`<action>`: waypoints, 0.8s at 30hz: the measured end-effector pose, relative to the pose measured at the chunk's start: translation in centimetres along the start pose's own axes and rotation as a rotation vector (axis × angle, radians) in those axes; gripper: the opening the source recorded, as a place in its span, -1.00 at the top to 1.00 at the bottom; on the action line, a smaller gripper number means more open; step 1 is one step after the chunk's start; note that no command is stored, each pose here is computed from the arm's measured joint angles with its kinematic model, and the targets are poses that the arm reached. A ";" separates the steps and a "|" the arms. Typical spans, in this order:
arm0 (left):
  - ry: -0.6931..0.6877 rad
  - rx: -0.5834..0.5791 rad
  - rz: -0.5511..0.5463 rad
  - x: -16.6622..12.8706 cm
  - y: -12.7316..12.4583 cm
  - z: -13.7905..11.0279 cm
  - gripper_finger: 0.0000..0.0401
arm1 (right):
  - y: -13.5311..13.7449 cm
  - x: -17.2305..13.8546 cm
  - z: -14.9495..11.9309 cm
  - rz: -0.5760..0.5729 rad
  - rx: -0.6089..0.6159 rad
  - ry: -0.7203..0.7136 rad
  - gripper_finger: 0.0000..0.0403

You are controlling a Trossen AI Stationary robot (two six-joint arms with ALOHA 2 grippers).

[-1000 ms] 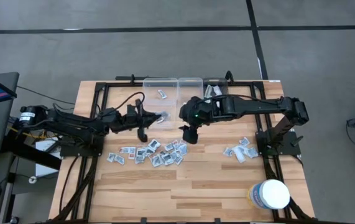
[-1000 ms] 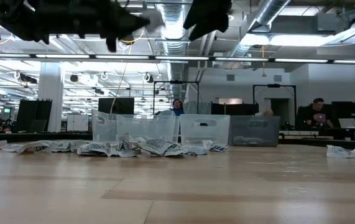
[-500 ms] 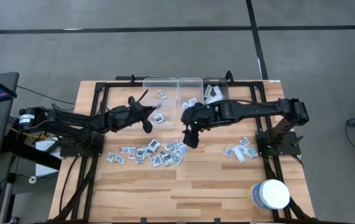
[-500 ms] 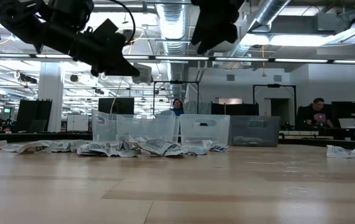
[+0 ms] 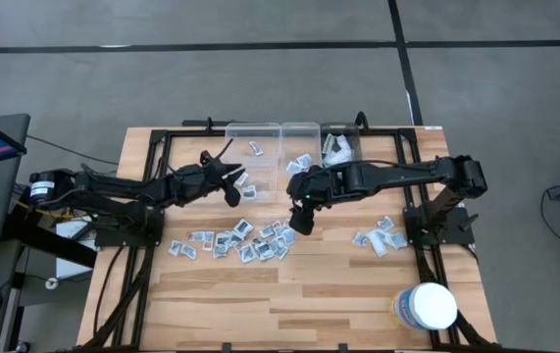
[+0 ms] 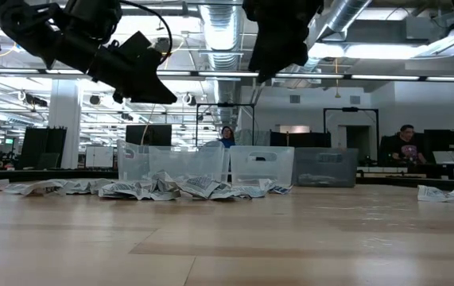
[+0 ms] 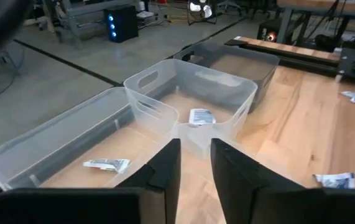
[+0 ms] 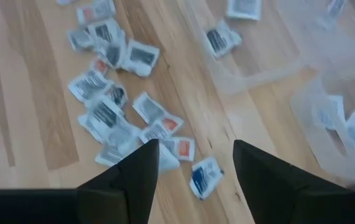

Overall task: Pick & Place First Aid Supplies
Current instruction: Put the alcohol pad into the top right transparent bin

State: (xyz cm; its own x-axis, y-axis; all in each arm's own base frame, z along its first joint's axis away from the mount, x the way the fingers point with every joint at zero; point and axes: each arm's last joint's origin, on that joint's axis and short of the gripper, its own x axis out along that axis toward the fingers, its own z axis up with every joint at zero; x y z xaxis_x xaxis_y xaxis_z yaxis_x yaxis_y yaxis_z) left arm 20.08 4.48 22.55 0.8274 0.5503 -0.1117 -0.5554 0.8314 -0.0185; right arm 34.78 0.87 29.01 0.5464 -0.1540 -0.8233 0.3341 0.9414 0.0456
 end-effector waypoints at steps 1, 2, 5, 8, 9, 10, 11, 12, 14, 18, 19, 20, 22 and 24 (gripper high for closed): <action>0.000 0.000 -0.006 0.0 -0.1 0.0 0.54 | -0.1 0.0 -0.2 -0.007 -0.004 0.022 0.02; 0.000 0.001 -0.013 -0.1 -0.2 0.0 0.54 | -0.1 0.0 -0.5 -0.015 -0.011 0.052 0.03; 0.000 0.013 -0.034 -0.3 -0.6 0.0 0.53 | -0.3 -0.2 -1.8 -0.036 -0.029 0.187 0.06; 0.001 0.015 -0.050 -0.4 -0.9 -0.1 0.53 | -0.4 -0.6 -3.2 -0.060 -0.034 0.329 0.08; 0.001 0.016 -0.054 -0.4 -1.0 -0.1 0.53 | -0.5 -0.8 -3.6 -0.067 -0.035 0.367 0.08; 0.001 0.017 -0.059 -0.5 -1.1 -0.1 0.53 | -0.4 -0.9 -3.9 -0.068 -0.040 0.400 0.08; 0.001 0.018 -0.061 -0.5 -1.1 -0.1 0.53 | -0.4 -1.1 -4.2 -0.068 -0.045 0.427 0.08; 0.001 0.019 -0.064 -0.5 -1.2 -0.1 0.53 | -0.4 -1.2 -4.4 -0.065 -0.048 0.450 0.08; 0.001 0.019 -0.066 -0.5 -1.2 -0.1 0.53 | -0.2 -1.3 -4.7 -0.049 -0.052 0.485 0.06; 0.001 0.019 -0.066 -0.5 -1.2 -0.1 0.53 | 0.1 -0.9 -5.3 -0.035 -0.062 0.502 0.05; 0.001 0.019 -0.066 -0.5 -1.2 -0.1 0.53 | 0.1 -0.6 -5.8 -0.033 -0.065 0.519 0.05; 0.001 0.019 -0.066 -0.5 -1.2 -0.1 0.53 | 0.1 -0.2 -6.4 -0.032 -0.067 0.542 0.05; 0.001 0.019 -0.076 -0.5 -1.3 -0.1 0.53 | 0.0 0.6 -7.6 -0.047 -0.070 0.584 0.06; 0.003 0.019 -0.098 -0.5 -1.3 -0.1 0.53 | 0.0 1.6 -8.9 -0.057 -0.067 0.604 0.07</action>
State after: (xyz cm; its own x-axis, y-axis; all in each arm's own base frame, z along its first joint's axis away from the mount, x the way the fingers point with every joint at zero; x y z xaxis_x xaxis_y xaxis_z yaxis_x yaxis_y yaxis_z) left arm 20.37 3.08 22.54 0.8775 0.4661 -0.1132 -0.4701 0.8826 -0.0104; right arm 28.79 3.32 22.69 -0.0093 -0.0257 -0.9996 0.2898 0.9567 -0.0273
